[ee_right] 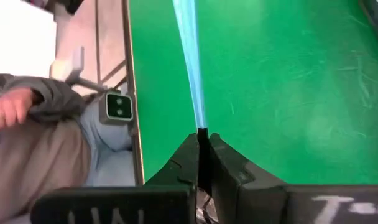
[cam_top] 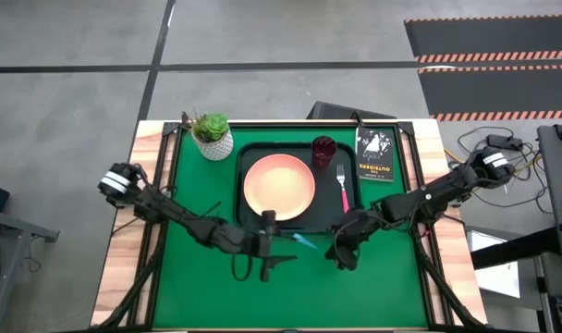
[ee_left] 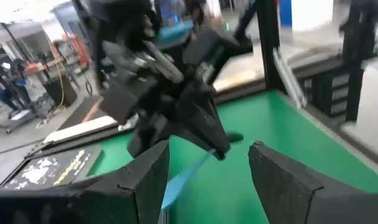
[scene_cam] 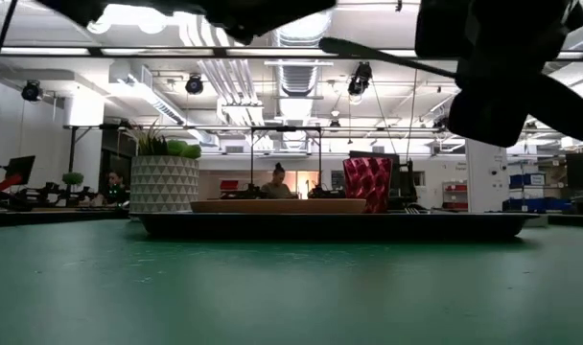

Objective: Pick and place plate/cup/fork/spoon on tray
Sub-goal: Put the blue spoon on the dark green serving tray to the right of the orange plate

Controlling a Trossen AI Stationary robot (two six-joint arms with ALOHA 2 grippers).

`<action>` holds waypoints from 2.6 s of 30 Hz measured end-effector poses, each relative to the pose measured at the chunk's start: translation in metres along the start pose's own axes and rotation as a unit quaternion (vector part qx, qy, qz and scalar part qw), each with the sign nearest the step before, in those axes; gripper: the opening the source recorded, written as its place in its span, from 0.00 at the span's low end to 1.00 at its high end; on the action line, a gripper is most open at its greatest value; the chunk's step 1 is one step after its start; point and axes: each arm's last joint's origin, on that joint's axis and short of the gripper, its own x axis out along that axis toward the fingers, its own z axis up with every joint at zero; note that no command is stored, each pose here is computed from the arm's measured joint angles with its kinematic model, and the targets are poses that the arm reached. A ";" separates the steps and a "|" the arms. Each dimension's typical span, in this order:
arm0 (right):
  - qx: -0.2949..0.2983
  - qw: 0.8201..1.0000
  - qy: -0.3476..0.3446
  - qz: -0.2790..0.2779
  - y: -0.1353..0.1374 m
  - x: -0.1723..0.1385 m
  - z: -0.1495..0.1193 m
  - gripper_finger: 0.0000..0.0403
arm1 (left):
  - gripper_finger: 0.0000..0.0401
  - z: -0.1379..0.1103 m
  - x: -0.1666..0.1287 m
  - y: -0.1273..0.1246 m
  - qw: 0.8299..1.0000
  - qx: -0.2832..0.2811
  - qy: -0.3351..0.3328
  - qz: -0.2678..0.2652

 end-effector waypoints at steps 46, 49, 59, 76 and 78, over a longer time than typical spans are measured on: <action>0.130 0.991 0.007 0.016 -0.008 -0.002 0.009 0.03 | 0.24 -0.030 0.051 -0.004 0.984 0.126 0.129 -0.002; 0.148 0.989 0.006 0.019 -0.008 -0.002 0.010 0.03 | 0.33 -0.039 0.047 -0.006 0.970 0.164 0.180 -0.008; 0.278 0.959 -0.062 -0.015 -0.015 0.000 0.015 0.03 | 0.55 -0.030 0.026 -0.023 0.906 0.329 0.249 0.097; 0.308 0.944 -0.071 0.093 -0.027 0.042 0.033 0.03 | 0.47 -0.034 0.033 -0.030 0.922 0.331 0.197 0.049; 0.306 0.944 -0.074 0.095 -0.028 0.043 0.034 0.03 | 0.44 -0.034 0.032 -0.029 0.920 0.332 0.200 0.053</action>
